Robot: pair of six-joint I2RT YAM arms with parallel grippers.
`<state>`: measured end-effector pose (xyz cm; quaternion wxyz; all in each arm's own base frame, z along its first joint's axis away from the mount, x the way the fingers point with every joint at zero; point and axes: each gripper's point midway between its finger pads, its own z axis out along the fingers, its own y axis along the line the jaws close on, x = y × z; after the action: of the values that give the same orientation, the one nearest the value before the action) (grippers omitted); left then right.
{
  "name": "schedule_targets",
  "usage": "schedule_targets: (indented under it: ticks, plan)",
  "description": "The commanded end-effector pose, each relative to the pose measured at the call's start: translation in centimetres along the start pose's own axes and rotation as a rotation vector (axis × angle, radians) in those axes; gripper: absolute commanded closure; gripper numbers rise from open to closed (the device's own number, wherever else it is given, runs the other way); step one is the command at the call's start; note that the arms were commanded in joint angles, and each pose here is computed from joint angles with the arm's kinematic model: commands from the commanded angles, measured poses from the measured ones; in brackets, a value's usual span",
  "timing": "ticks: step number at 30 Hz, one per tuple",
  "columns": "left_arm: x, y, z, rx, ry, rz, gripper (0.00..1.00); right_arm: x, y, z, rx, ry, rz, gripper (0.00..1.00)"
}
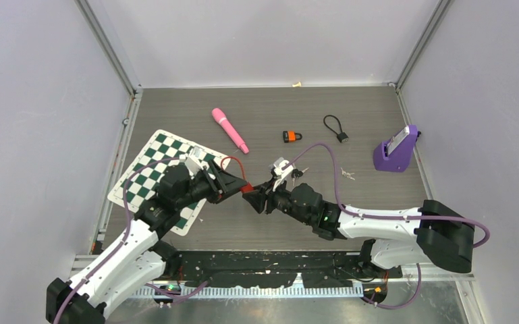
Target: Unlock with the key
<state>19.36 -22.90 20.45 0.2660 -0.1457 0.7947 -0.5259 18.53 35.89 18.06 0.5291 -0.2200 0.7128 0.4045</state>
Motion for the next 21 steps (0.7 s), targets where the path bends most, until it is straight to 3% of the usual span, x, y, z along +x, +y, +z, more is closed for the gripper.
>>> schedule_targets:
  ticks: [1,11,21]
  plan:
    - [-0.5,-0.7,0.1,0.006,-0.062,0.009,0.42,-3.0,0.9,0.5,0.007,-0.101,0.046,0.95]
    - [-0.1,0.6,1.1,-0.049,-0.081,-0.036,0.46,-3.1,1.5,0.5,0.017,-0.116,0.056,0.95]
    - [0.2,0.4,1.3,-0.044,-0.076,-0.039,0.78,-3.2,1.8,0.6,0.023,-0.126,0.067,0.95]
